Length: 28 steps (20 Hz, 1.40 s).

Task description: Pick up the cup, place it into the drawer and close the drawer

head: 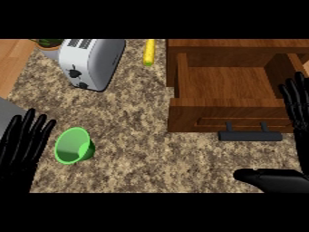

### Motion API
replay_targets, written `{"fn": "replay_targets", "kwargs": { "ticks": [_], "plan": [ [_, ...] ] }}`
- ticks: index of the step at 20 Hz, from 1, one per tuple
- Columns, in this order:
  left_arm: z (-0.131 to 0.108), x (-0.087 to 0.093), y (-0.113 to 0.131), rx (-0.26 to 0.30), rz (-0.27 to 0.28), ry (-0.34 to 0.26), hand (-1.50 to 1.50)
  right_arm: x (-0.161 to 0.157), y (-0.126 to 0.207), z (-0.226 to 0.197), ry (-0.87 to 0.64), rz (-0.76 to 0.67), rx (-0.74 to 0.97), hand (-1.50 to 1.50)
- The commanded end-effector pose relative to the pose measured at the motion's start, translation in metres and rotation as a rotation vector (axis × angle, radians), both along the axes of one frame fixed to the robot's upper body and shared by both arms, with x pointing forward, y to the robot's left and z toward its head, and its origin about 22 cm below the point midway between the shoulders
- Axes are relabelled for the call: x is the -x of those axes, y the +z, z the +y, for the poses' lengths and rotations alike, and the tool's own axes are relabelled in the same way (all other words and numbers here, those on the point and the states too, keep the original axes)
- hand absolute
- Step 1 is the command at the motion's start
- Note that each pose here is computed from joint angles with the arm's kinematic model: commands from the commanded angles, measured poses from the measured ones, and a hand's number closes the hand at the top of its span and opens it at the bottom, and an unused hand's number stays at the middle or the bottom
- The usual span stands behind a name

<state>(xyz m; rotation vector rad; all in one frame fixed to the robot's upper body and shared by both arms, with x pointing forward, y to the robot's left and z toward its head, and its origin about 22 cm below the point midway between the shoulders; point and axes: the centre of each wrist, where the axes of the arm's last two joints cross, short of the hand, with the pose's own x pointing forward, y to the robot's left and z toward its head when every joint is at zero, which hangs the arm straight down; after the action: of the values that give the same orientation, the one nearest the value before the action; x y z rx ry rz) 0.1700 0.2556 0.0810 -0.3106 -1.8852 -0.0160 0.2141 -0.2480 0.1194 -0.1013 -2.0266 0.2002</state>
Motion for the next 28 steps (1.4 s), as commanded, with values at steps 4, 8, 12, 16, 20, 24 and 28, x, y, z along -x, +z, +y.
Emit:
{"fn": "replay_targets", "kwargs": {
  "ticks": [4,8,12,16,20,24,28],
  "plan": [
    [0.012,0.000,-0.028,0.016,0.071,0.074,-1.50,-0.013,0.001,-0.006,0.004,0.003,0.004,-1.50],
    [0.033,-0.007,-0.061,-0.048,0.114,0.140,-1.50,-0.014,-0.016,-0.008,0.015,-0.018,0.025,-1.50],
    [0.035,-0.013,-0.082,-0.087,0.157,0.190,-1.50,-0.002,0.005,-0.001,0.006,-0.002,0.009,-1.50],
    [0.060,-0.013,-0.116,-0.124,0.171,0.235,-1.50,-0.014,-0.013,-0.004,0.009,0.004,0.016,-1.50],
    [0.090,-0.022,-0.135,-0.126,0.205,0.265,-1.50,-0.011,-0.004,0.000,0.038,0.003,0.022,-1.50],
    [0.060,-0.005,-0.156,-0.137,0.254,0.261,-1.50,-0.022,-0.003,-0.009,0.008,0.007,0.001,-1.50],
    [0.106,-0.018,-0.182,-0.124,0.255,0.274,-1.50,-0.018,0.004,-0.005,0.028,0.006,0.021,-1.50]
  ]
}}
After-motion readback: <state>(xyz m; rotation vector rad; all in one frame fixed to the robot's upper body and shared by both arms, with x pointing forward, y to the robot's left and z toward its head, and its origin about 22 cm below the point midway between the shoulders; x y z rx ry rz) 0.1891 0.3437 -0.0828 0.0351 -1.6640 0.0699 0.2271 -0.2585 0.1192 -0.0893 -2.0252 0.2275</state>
